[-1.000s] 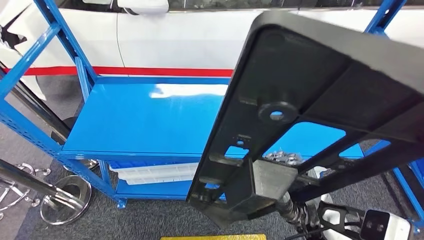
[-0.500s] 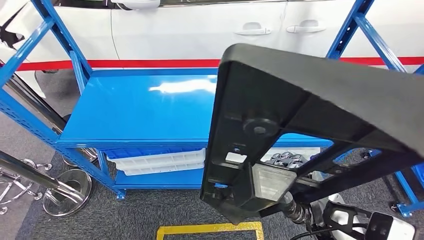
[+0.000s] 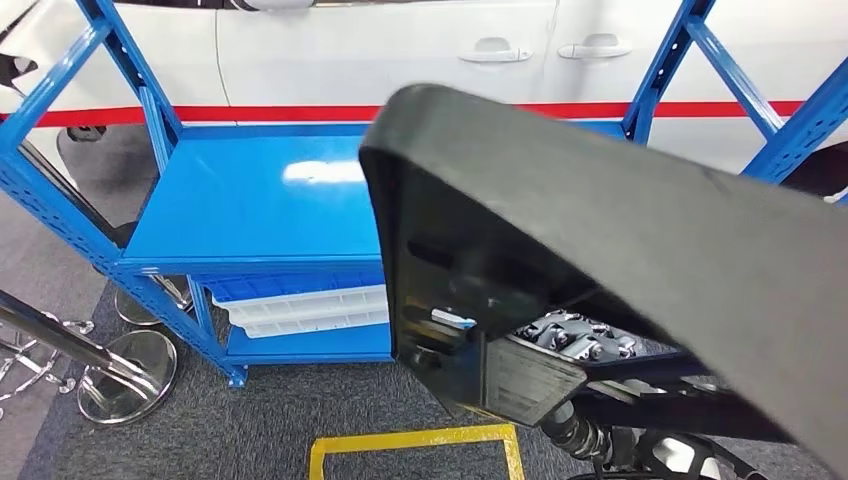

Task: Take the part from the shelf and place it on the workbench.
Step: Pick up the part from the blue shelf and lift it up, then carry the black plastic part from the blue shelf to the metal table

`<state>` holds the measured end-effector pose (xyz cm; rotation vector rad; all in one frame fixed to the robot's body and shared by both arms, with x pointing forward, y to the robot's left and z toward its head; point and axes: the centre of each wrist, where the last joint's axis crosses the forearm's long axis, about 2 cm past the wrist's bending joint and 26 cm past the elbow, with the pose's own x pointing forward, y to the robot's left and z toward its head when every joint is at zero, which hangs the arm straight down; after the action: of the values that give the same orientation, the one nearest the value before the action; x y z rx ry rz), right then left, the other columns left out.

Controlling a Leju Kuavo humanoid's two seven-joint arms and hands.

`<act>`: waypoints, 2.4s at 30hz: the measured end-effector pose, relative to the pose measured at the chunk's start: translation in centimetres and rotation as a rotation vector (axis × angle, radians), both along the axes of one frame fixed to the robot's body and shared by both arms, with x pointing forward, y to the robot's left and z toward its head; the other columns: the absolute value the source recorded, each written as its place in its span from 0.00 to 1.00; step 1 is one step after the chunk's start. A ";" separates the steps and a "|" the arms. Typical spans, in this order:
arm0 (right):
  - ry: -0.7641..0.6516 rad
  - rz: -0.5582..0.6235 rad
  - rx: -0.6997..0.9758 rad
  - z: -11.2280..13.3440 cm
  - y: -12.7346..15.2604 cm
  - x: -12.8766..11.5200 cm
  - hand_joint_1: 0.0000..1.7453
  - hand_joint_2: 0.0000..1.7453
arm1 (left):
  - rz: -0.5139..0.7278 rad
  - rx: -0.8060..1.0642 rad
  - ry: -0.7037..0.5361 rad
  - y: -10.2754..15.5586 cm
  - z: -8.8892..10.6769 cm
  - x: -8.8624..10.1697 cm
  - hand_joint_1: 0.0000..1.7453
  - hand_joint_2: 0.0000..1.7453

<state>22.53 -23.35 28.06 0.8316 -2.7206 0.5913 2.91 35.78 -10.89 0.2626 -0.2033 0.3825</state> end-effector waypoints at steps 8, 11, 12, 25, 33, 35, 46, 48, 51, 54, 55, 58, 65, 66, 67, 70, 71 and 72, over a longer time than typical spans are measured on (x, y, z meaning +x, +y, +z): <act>-0.004 -0.015 0.021 0.3 1.2 -0.2 1.00 1.00 | -0.023 -0.001 0.005 -0.1 0.0 0.2 0.00 0.00; -0.019 -0.002 0.023 0.6 1.6 -0.3 1.00 1.00 | -0.029 -0.002 0.006 -0.1 0.0 0.2 0.00 0.00; -0.022 0.002 0.023 0.7 1.7 -0.4 1.00 1.00 | -0.031 -0.002 0.006 -0.1 0.0 0.2 0.00 0.00; -0.029 0.032 0.023 0.9 2.4 -0.4 1.00 1.00 | -0.040 0.000 0.012 0.2 0.1 0.4 0.00 0.00; -0.031 0.047 0.011 1.0 2.6 -0.1 1.00 1.00 | -0.038 -0.001 0.012 0.3 0.1 0.6 0.00 0.00; -0.028 0.048 0.009 0.9 2.6 -0.1 1.00 1.00 | -0.034 -0.001 0.013 0.3 0.1 0.5 0.00 0.00; -0.018 0.030 0.019 0.7 2.6 -0.2 1.00 1.00 | -0.020 0.007 0.034 0.2 0.0 0.1 0.00 0.00; -0.016 0.030 0.020 0.7 2.6 -0.2 1.00 1.00 | -0.021 0.008 0.036 0.2 0.0 0.0 0.00 0.00; -0.012 0.030 0.021 0.5 2.6 -0.3 1.00 1.00 | -0.024 0.007 0.035 0.2 0.0 0.0 0.00 0.00; -0.010 0.030 0.022 0.5 2.6 -0.3 1.00 1.00 | -0.027 0.007 0.027 0.2 0.0 0.1 0.00 0.00; -0.009 0.030 0.023 0.5 2.6 -0.3 1.00 1.00 | -0.028 0.007 0.024 0.2 0.0 0.1 0.00 0.00; -0.009 0.030 0.023 0.4 2.6 -0.4 1.00 1.00 | -0.032 0.008 0.021 0.3 0.1 0.3 0.00 0.00; -0.011 0.012 0.018 0.3 2.5 -0.4 1.00 1.00 | -0.037 0.008 0.024 0.3 0.1 0.2 0.00 0.00; -0.011 0.007 0.015 0.3 2.5 -0.4 1.00 1.00 | -0.037 0.008 0.025 0.3 0.1 0.2 0.00 0.00; -0.009 0.003 0.012 0.3 2.5 -0.4 1.00 1.00 | -0.037 0.008 0.026 0.3 0.1 0.2 0.00 0.00; 0.002 0.002 0.008 0.2 2.5 -0.3 1.00 1.00 | -0.038 0.006 0.033 0.2 0.0 0.1 0.00 0.00; 0.004 0.004 0.008 0.2 2.5 -0.3 1.00 1.00 | -0.039 0.005 0.036 0.2 0.0 0.1 0.00 0.00; 0.005 0.006 0.007 0.2 2.5 -0.2 1.00 1.00 | -0.041 0.004 0.041 0.1 0.0 0.0 0.00 0.00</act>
<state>22.32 -20.80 28.30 0.8419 -2.7183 0.5810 2.93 35.91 -10.87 0.2692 -0.1690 0.3363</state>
